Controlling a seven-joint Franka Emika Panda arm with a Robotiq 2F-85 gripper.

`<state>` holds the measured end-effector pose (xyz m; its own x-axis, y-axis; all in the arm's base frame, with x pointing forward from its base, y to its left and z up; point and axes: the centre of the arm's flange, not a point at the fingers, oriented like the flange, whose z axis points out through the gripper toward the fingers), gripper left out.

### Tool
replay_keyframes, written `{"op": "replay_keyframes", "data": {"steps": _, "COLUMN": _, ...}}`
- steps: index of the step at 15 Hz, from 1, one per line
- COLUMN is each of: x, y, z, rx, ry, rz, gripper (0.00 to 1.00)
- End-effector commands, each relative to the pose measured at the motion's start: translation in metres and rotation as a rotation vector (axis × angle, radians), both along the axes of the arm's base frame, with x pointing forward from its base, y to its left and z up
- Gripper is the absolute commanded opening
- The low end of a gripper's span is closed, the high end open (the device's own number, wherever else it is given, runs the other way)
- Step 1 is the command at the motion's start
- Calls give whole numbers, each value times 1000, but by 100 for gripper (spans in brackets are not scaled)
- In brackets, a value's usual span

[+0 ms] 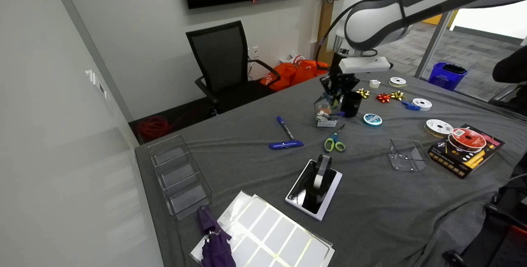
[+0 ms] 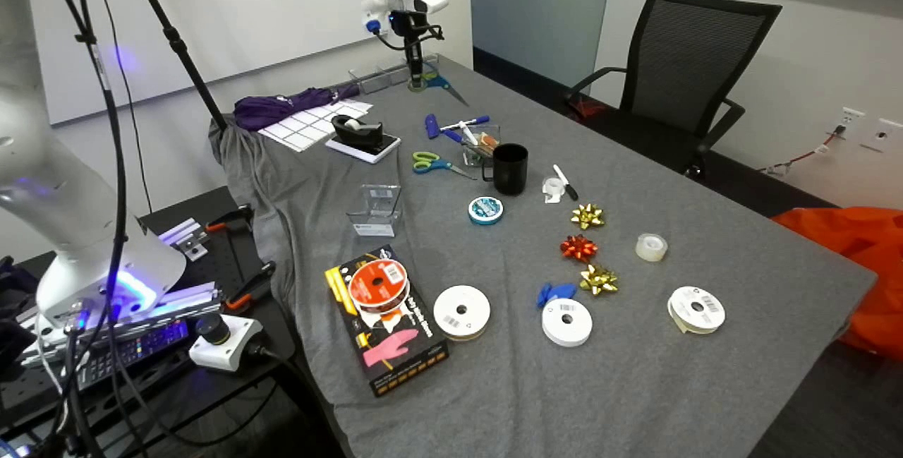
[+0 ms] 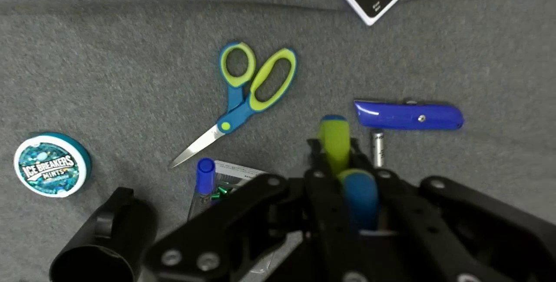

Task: Remove the scissors from the container

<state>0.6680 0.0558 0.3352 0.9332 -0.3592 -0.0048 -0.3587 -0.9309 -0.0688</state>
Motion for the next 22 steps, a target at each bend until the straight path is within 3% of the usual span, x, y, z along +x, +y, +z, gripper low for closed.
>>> {"op": "replay_keyframes", "data": {"steps": 1, "x": -24, "y": -39, "z": 29, "rx": 88, "ry": 116, "rz": 132, "gripper": 4}}
{"op": "replay_keyframes", "data": {"steps": 5, "x": -41, "y": -70, "z": 36, "rx": 94, "ry": 344, "rz": 216, "gripper": 4}}
{"op": "replay_keyframes", "data": {"steps": 8, "x": -56, "y": -85, "z": 27, "rx": 21, "ry": 465, "rz": 206, "gripper": 4}}
{"op": "replay_keyframes", "data": {"steps": 14, "x": -49, "y": -81, "z": -40, "rx": -244, "ry": 408, "rz": 62, "gripper": 4}}
{"op": "replay_keyframes", "data": {"steps": 22, "x": -54, "y": -45, "z": -163, "rx": -718, "ry": 352, "rz": -14, "gripper": 4}}
